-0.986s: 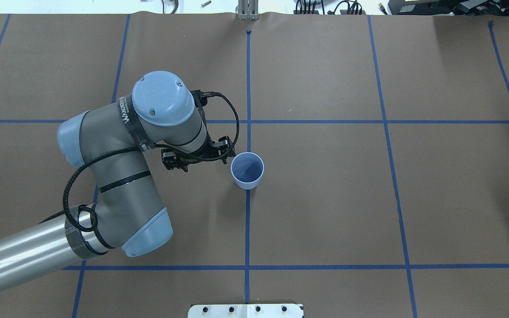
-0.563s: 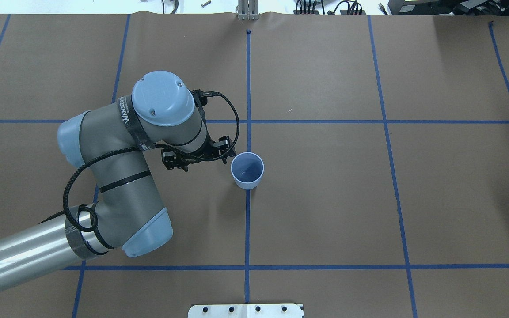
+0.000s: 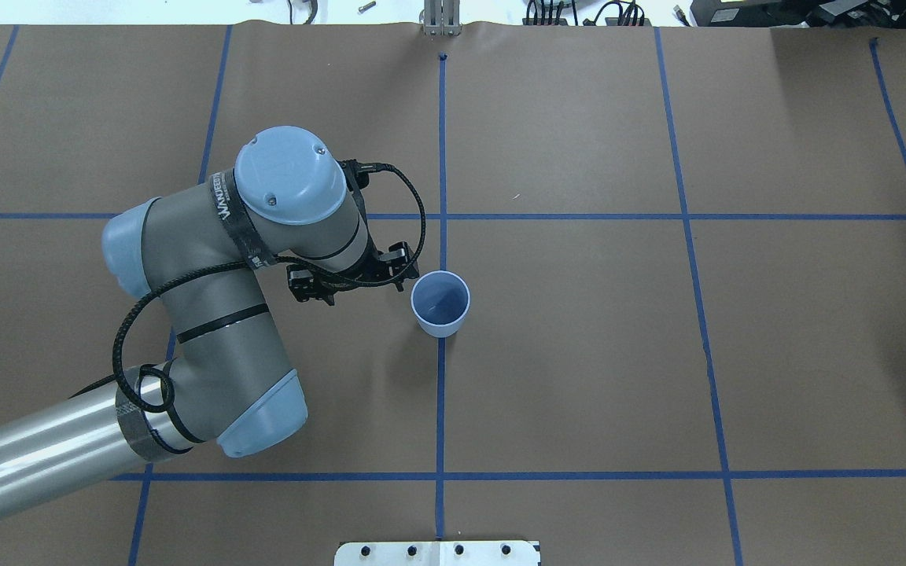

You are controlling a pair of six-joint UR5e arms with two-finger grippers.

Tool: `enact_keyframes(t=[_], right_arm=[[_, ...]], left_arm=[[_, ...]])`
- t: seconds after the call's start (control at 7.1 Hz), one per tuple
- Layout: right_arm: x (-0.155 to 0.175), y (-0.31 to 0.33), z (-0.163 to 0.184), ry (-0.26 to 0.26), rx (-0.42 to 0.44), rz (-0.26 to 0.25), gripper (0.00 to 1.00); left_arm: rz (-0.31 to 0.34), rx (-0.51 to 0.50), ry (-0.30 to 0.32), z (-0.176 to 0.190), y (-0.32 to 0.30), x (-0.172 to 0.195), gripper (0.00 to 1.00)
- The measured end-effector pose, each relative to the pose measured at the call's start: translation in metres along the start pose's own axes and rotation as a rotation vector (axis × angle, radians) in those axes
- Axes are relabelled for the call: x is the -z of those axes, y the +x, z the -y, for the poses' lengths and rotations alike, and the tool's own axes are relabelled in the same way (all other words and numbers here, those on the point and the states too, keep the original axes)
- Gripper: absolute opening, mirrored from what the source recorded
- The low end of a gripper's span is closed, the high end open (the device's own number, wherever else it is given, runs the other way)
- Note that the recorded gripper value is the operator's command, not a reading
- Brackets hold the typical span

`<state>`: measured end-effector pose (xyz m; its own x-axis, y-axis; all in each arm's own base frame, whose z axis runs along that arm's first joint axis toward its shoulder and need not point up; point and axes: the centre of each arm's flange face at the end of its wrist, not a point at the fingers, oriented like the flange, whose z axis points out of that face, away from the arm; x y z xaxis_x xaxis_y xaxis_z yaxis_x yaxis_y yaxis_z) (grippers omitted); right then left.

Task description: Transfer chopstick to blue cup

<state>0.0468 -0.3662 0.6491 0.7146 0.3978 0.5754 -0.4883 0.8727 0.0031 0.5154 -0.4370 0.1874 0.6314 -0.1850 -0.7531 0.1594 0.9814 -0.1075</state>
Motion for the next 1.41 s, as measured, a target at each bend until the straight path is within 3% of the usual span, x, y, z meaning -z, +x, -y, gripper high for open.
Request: enact_keyframes(t=[0.7,1.13,1.41], right_arm=[[0.039,0.026,0.006,0.063,-0.010,0.032,0.00],[0.079,0.023,0.003,0.062,-0.046,0.131,0.00],[0.116,0.006,0.004,0.052,-0.073,0.157,0.00]], left_arm=[[-0.001,0.003,-0.001,-0.001,0.001,0.000,0.98],[-0.002,0.002,-0.001,-0.001,0.000,-0.001,0.98],[-0.018,-0.005,0.004,0.001,-0.004,-0.002,0.98]])
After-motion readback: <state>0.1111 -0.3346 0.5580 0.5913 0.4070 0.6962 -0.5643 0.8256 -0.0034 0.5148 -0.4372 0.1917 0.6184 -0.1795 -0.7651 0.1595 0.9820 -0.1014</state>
